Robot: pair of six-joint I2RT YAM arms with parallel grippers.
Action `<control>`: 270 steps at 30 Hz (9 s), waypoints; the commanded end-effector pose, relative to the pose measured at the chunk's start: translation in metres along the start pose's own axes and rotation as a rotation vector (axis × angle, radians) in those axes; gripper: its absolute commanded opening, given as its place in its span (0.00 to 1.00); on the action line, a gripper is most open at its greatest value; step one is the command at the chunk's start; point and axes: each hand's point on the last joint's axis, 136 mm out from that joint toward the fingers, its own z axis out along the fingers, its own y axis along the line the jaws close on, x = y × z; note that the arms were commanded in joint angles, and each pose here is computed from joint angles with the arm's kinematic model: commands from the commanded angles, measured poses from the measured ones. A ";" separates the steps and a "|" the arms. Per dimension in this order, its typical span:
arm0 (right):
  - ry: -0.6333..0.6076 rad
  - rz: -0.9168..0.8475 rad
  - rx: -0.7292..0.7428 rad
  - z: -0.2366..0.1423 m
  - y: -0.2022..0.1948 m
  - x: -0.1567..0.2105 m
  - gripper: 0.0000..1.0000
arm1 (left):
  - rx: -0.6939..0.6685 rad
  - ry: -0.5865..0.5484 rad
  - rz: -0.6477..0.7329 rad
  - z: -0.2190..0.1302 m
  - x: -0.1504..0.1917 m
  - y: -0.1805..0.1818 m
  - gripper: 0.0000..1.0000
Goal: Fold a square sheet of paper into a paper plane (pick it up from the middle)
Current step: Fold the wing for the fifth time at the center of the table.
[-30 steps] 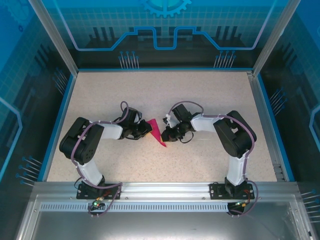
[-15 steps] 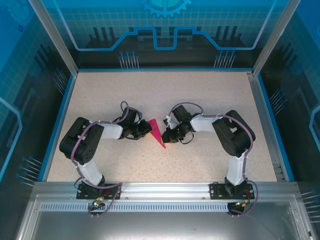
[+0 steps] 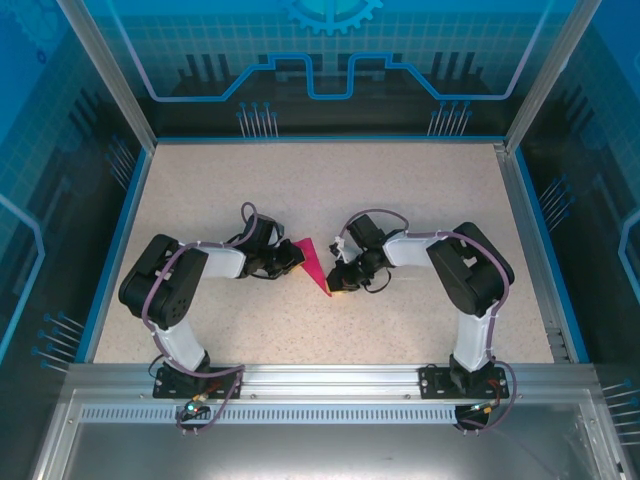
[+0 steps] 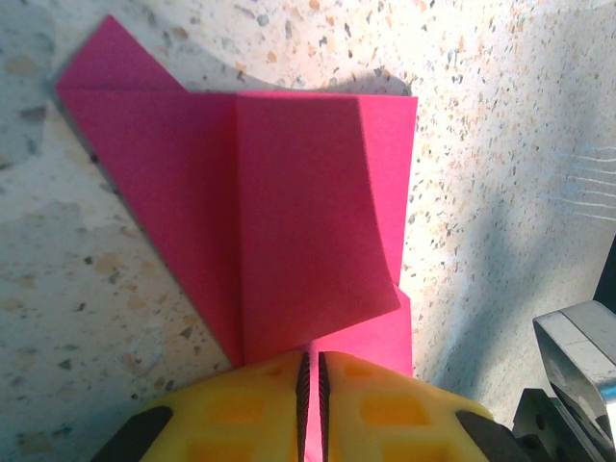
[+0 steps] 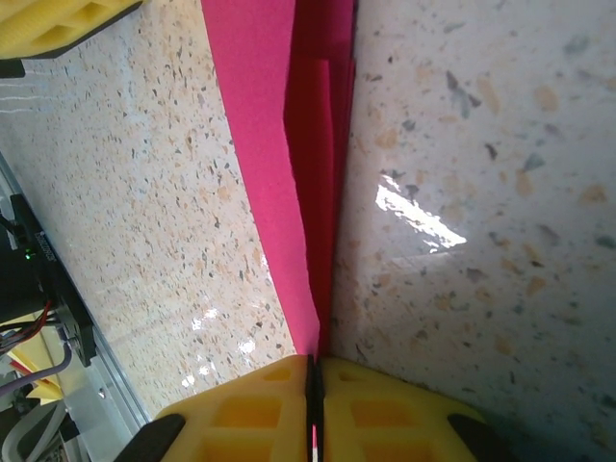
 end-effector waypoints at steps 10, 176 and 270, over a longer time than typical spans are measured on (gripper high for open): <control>-0.166 -0.099 0.072 -0.045 0.024 -0.015 0.27 | -0.099 0.028 -0.022 0.006 0.009 0.026 0.17; -0.037 -0.212 0.148 0.012 0.029 -0.037 0.10 | -0.136 0.040 -0.041 0.007 0.010 0.032 0.16; 0.146 -0.044 0.304 0.015 -0.039 0.048 0.07 | -0.059 0.040 0.036 0.007 -0.015 0.020 0.15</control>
